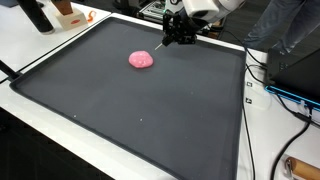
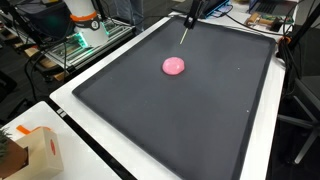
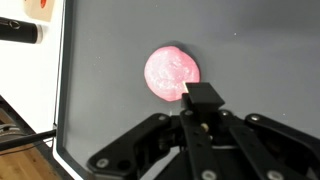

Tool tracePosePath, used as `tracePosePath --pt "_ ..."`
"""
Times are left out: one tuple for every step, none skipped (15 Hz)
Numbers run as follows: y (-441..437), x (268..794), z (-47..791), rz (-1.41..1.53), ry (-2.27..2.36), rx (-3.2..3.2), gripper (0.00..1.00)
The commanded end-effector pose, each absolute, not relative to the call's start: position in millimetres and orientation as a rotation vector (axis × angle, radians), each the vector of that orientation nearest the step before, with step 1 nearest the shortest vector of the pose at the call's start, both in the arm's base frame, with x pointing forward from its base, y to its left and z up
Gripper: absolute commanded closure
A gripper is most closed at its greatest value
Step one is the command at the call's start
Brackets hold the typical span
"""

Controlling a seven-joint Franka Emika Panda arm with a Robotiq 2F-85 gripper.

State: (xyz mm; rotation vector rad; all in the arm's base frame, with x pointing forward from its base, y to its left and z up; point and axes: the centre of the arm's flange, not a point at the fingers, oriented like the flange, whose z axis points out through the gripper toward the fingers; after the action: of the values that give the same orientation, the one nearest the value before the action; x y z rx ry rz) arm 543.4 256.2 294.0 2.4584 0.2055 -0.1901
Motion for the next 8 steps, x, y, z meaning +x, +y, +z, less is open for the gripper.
tracePosePath --pt "276.5 552.9 271.0 -0.170 0.139 2.359 0.97" --pt "279.8 553.3 265.7 -0.159 0.123 2.343 0.97" --pt "283.1 553.6 261.4 -0.147 0.110 2.328 0.97" --pt "286.3 553.6 256.2 -0.138 0.095 2.315 0.97" --pt "289.2 553.7 251.9 -0.127 0.080 2.303 0.97" --pt "291.5 553.8 246.3 -0.119 0.065 2.289 0.97" --pt "293.3 554.3 242.2 -0.111 0.047 2.281 0.97" --pt "294.8 554.2 237.8 -0.106 0.032 2.270 0.97"
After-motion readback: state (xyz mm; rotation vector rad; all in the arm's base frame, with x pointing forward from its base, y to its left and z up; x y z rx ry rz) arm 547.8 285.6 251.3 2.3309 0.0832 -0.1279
